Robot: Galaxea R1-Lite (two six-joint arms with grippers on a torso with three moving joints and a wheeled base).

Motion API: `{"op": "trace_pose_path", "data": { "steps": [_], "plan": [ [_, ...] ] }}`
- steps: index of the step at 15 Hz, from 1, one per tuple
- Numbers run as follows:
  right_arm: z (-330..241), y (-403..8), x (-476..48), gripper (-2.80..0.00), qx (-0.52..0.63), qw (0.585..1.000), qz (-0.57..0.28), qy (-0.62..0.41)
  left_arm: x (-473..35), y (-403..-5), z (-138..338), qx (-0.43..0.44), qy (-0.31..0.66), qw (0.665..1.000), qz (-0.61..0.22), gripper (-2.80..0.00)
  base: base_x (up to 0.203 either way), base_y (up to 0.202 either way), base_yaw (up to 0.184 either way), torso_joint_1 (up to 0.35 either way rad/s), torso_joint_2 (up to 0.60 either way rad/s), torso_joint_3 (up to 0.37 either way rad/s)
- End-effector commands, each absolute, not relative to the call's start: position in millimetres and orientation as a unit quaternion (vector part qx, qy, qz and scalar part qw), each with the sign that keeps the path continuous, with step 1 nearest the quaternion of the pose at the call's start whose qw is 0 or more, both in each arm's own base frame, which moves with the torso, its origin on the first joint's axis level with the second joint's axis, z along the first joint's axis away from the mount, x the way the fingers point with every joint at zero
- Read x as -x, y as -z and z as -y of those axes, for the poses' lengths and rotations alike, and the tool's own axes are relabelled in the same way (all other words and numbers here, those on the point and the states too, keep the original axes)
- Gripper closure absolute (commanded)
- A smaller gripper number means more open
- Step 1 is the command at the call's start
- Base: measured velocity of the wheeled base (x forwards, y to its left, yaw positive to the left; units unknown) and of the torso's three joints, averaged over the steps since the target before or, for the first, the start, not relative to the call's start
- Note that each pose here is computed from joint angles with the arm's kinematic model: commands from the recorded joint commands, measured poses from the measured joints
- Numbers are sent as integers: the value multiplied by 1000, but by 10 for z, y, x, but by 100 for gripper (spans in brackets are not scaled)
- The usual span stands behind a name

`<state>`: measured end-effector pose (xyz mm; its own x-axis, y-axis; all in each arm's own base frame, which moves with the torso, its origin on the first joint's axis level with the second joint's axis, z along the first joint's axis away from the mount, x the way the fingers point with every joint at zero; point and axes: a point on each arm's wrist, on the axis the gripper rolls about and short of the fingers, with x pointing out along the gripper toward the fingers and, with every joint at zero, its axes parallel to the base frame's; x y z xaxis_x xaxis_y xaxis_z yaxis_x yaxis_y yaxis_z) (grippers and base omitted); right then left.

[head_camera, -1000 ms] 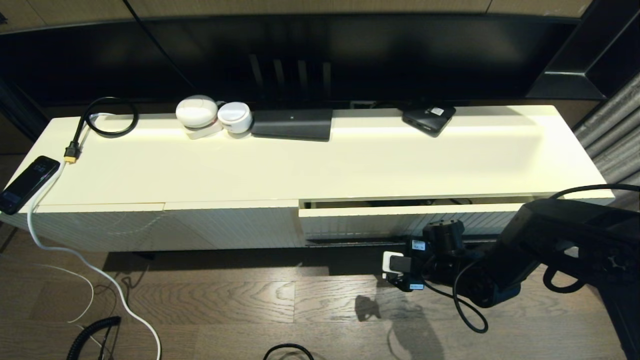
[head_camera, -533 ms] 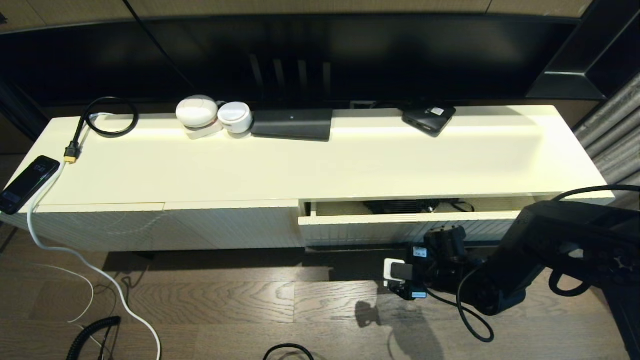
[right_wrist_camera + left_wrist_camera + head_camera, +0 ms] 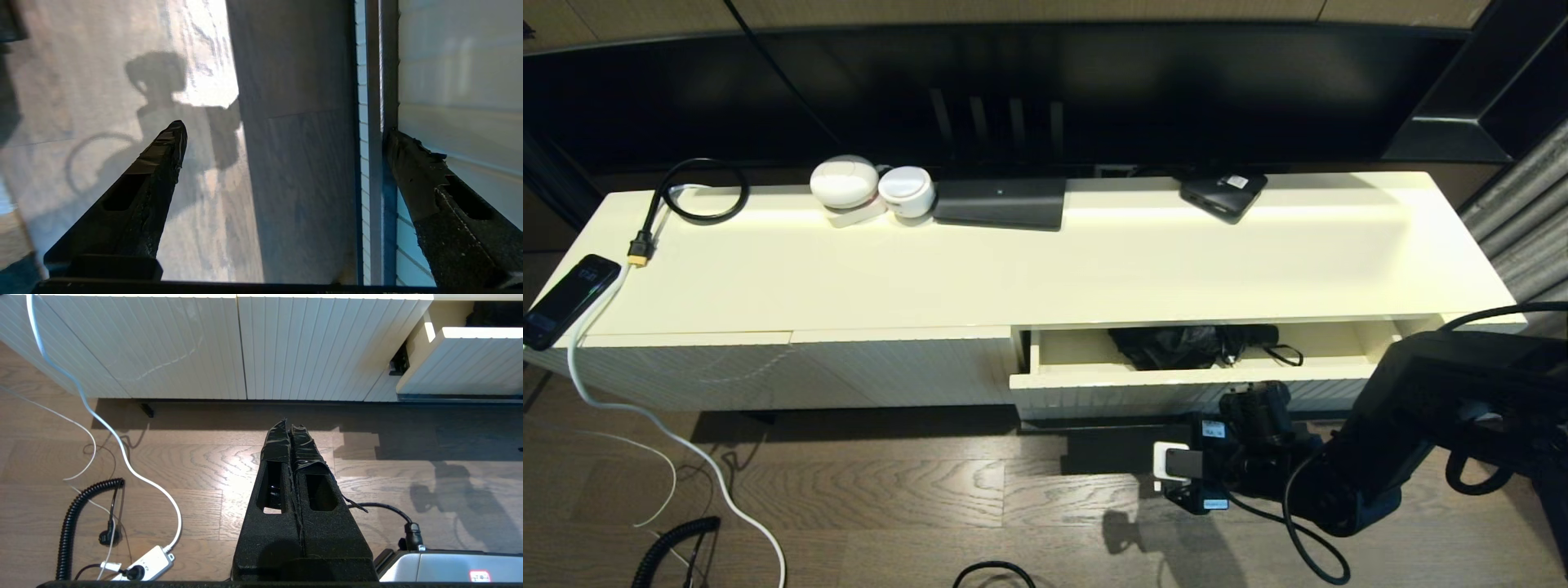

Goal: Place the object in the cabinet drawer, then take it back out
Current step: Open the drawer

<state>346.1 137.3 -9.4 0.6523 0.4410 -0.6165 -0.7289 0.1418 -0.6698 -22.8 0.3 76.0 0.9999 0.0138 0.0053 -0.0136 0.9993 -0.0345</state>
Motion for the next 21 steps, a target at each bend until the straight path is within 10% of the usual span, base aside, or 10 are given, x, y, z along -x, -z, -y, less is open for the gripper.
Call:
{"op": "trace_pose_path", "data": {
  "steps": [1,11,12,21],
  "plan": [
    [-1379,1,-3390,-280,527,742,-128,-394,228,-761,-3,18,-7,1000,3,0,0,0,0,0,0,0],
    [-1133,-1082,-2680,-280,511,776,-79,-360,227,-758,-3,18,-8,1000,2,0,0,0,0,0,0,0],
    [-1075,-1257,-2506,0,509,779,-78,-357,227,-757,-3,18,-7,1000,2,0,0,0,0,0,0,0],
    [-567,-2246,-1282,0,504,769,-206,-335,228,-761,-3,18,-8,1000,3,0,0,0,0,0,0,0]
  ]
}}
